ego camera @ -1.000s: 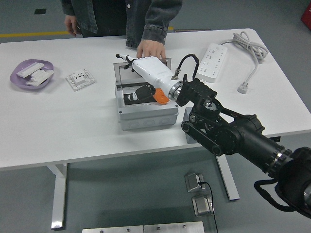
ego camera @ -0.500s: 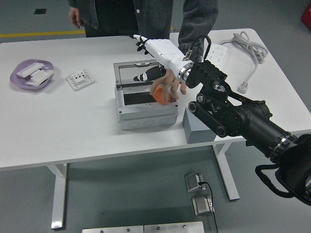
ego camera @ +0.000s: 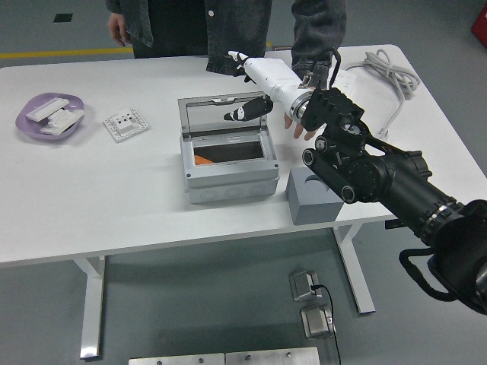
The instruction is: Pick up the cylinder from the cube,place it in the box,flap close box
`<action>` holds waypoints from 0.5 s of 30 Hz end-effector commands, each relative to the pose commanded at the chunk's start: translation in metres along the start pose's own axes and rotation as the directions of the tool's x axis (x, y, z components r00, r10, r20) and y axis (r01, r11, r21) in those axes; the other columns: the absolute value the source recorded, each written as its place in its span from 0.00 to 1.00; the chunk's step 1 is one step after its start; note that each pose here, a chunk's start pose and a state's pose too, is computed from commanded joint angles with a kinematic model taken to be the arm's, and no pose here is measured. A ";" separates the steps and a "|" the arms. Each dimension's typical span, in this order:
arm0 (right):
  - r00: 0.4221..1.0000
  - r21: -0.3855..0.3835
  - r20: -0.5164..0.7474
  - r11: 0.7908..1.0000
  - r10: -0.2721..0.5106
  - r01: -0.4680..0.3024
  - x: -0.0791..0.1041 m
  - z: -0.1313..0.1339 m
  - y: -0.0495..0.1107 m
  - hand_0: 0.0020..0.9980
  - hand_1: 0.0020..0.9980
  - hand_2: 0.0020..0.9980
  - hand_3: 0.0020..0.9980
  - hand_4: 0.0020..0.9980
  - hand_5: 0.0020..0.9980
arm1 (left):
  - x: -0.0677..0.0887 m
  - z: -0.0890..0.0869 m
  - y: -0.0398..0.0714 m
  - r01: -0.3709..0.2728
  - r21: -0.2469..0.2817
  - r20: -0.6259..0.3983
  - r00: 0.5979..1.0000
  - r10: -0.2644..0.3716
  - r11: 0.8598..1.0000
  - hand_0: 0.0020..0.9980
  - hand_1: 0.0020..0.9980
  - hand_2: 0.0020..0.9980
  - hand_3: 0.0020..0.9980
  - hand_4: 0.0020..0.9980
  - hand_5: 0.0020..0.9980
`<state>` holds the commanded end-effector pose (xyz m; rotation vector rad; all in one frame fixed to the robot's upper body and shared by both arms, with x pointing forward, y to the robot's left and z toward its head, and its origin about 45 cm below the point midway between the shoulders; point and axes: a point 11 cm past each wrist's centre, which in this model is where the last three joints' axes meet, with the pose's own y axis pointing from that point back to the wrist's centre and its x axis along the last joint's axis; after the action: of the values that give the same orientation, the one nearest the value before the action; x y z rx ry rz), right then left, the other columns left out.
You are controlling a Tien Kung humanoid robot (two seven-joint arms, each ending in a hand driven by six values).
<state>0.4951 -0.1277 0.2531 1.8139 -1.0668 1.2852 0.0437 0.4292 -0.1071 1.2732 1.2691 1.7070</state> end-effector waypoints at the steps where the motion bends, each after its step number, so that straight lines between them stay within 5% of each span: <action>1: 1.000 0.001 0.002 1.000 -0.005 0.005 -0.003 0.000 0.001 0.63 0.65 0.75 1.00 0.97 0.33 | 0.000 0.000 0.000 0.000 0.000 0.001 1.000 0.000 1.000 0.64 0.55 0.52 0.59 0.43 0.06; 15: 0.999 0.083 -0.015 0.995 -0.048 0.049 -0.025 -0.022 0.011 0.64 0.65 0.75 1.00 0.97 0.35 | -0.003 -0.001 0.000 0.003 -0.001 0.005 1.000 -0.003 1.000 0.64 0.55 0.52 0.59 0.43 0.06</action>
<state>0.4719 -0.1073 0.2369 1.8790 -0.9692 1.3289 0.0439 0.4267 -0.1080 1.2727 1.2665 1.7013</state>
